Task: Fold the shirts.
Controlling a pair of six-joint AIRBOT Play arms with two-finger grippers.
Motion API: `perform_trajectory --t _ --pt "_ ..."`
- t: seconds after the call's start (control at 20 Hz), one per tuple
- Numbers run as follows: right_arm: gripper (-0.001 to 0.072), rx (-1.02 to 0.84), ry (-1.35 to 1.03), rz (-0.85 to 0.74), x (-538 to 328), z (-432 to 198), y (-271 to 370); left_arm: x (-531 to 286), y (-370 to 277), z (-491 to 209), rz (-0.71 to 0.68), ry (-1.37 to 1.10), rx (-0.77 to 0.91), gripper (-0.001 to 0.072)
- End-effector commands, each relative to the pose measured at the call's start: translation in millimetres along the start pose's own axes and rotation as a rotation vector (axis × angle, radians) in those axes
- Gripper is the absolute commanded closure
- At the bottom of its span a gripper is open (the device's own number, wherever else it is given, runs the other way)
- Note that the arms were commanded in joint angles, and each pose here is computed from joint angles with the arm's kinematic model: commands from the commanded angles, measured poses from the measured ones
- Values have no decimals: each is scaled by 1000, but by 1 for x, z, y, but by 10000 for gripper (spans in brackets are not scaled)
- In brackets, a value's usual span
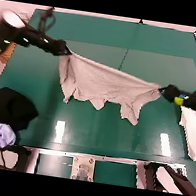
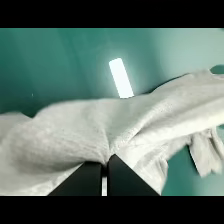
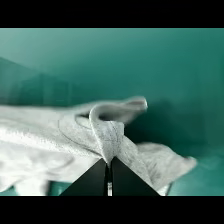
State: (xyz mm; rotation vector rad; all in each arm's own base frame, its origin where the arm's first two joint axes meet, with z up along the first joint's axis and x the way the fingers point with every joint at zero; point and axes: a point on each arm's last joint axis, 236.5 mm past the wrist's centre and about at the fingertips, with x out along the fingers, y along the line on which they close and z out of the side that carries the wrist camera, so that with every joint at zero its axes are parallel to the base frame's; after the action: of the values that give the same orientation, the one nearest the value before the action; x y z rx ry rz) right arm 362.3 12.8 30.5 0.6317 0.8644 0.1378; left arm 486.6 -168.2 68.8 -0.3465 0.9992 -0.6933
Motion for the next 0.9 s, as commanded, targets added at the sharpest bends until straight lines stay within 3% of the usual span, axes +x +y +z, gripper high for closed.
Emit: perform_trajectory --t 0.0,0.05,0.1,0.15,0.2,0.35,0.4,0.6,0.75,0.85 --pt "699 132 -3 -116 56 -16 -70 76 56 4 -58 -61 -136 682" --pt "699 138 6 -123 64 -11 -75 82 61 6 -61 -66 -147 592" --pt "699 140 14 -120 71 -4 -77 81 63 7 -56 -64 -141 246" --pt "698 132 16 -113 73 3 -75 73 62 8 -64 -49 -149 85" --pt "677 100 12 -104 71 12 -70 59 60 5 -78 -11 -151 88" --pt "334 32 36 -75 54 33 -59 -1 65 -25 -80 214 -254 89" --pt "280 31 59 -61 47 35 -59 -18 68 -40 -71 288 -303 89" --pt "285 108 161 -18 28 12 -68 -53 54 -109 -17 449 -423 90" --pt "356 185 210 -24 27 -16 -85 -57 42 -163 43 394 -455 90" --pt "352 222 248 -24 31 -38 -89 -47 47 -194 106 311 -487 90"
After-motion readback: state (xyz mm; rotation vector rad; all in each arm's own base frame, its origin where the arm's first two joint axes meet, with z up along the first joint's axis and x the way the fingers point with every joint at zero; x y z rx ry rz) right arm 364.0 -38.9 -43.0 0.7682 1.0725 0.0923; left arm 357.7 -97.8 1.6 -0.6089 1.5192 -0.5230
